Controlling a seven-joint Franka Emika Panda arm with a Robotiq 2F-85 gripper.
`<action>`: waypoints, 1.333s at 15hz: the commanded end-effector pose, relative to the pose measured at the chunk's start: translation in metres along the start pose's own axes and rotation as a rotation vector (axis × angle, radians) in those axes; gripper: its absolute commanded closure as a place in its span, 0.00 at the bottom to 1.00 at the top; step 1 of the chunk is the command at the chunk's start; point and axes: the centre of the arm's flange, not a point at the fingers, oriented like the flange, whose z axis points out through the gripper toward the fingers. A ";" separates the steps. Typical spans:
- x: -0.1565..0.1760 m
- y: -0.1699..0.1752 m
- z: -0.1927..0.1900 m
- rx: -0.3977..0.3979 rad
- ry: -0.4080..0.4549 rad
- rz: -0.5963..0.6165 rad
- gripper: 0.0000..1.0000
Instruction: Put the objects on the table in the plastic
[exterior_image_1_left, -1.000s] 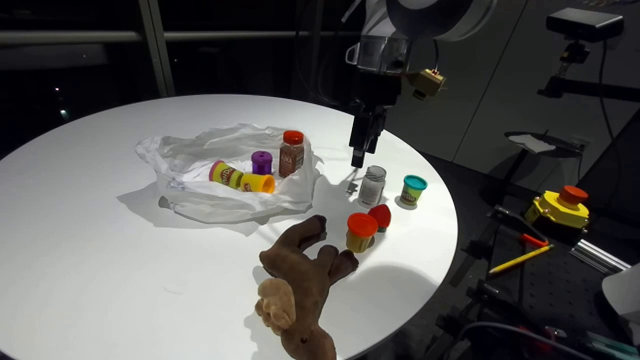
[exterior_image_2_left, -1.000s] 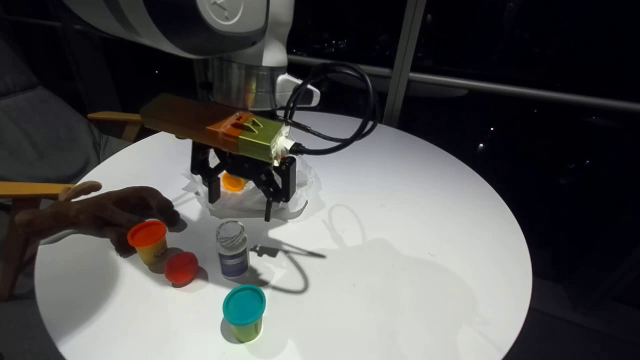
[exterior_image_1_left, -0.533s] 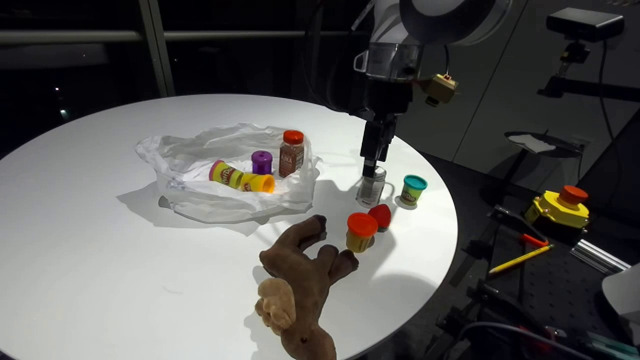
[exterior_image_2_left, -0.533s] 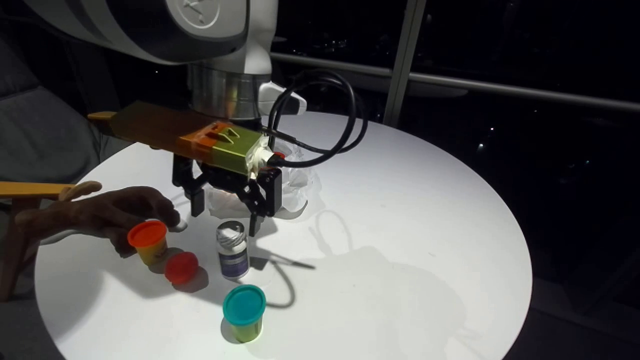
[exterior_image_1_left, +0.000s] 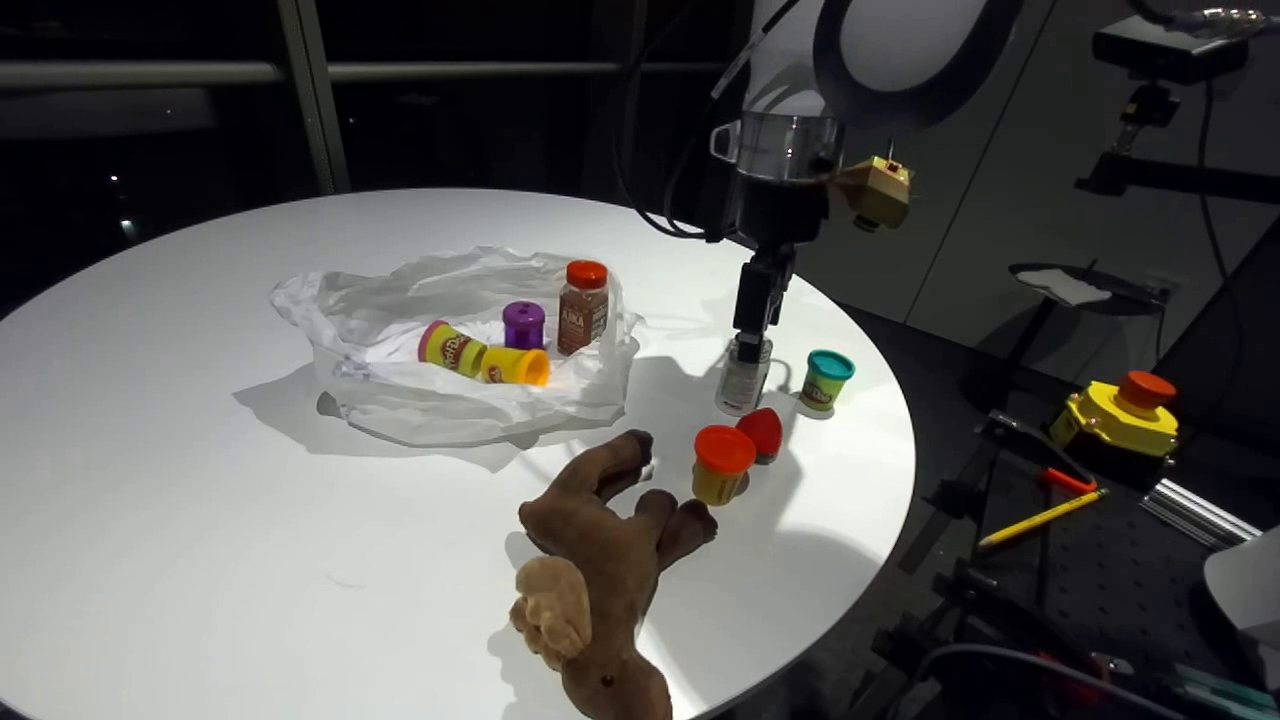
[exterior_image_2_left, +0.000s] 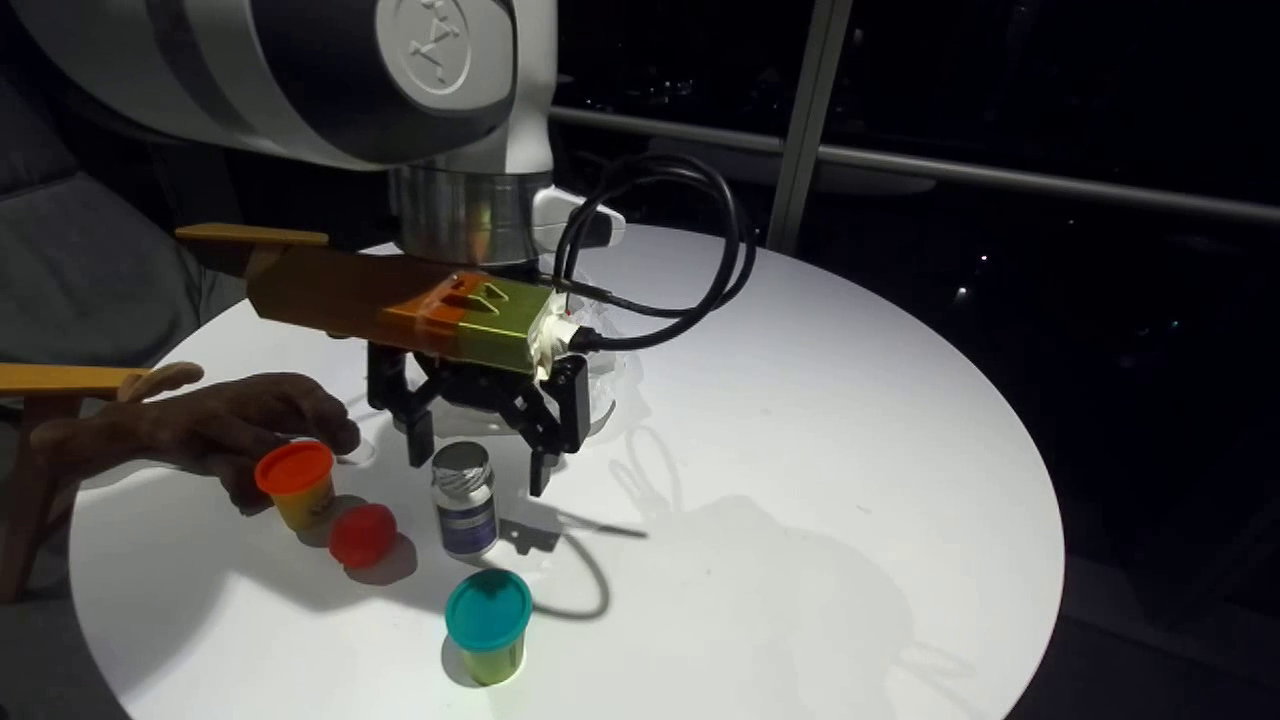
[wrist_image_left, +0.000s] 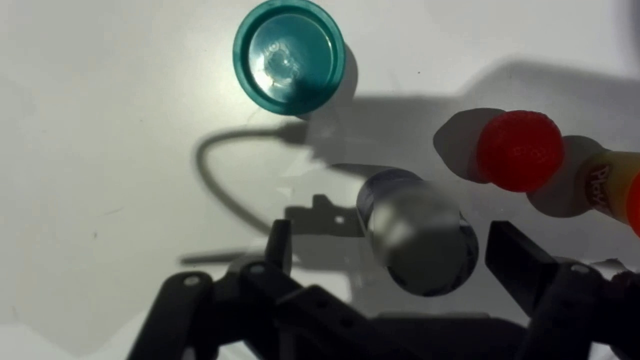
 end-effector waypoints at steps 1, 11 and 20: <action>0.005 0.002 0.008 -0.020 -0.006 -0.010 0.24; -0.002 -0.021 -0.070 -0.076 0.056 0.027 0.80; 0.068 -0.104 -0.184 -0.097 0.205 0.002 0.80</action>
